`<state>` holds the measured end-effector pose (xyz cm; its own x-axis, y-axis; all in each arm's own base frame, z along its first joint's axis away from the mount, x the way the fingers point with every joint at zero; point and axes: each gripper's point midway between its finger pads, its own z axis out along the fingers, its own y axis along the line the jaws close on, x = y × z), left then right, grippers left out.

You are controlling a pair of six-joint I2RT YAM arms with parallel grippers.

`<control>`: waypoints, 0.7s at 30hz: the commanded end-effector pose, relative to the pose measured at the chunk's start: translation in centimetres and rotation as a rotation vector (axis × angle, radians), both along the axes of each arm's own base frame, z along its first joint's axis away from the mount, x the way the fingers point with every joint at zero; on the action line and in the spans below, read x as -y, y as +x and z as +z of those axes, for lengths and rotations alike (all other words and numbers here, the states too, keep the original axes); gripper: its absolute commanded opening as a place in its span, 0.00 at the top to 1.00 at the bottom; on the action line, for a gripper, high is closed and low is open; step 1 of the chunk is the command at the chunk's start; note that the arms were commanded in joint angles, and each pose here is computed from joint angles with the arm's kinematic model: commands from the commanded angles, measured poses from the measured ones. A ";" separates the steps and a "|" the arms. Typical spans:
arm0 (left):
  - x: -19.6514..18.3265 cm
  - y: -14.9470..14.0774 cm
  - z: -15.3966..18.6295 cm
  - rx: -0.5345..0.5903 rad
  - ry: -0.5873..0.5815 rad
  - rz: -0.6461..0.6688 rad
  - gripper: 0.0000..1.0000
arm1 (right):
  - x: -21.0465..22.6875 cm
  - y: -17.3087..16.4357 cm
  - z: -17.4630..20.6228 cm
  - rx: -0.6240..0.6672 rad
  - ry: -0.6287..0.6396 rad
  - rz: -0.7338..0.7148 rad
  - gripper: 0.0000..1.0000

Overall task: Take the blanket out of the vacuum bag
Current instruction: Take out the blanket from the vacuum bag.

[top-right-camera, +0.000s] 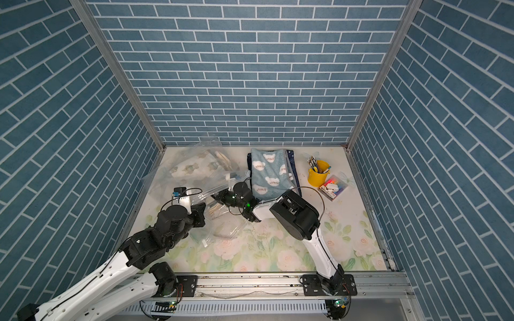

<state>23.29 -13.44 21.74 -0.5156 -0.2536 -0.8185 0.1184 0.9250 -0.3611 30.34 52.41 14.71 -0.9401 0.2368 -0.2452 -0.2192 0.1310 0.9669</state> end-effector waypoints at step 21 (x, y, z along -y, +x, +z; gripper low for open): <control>-0.4 -0.1 0.8 0.020 0.004 0.009 0.98 | 3.9 -0.9 -4.7 -0.027 -0.078 -0.030 0.57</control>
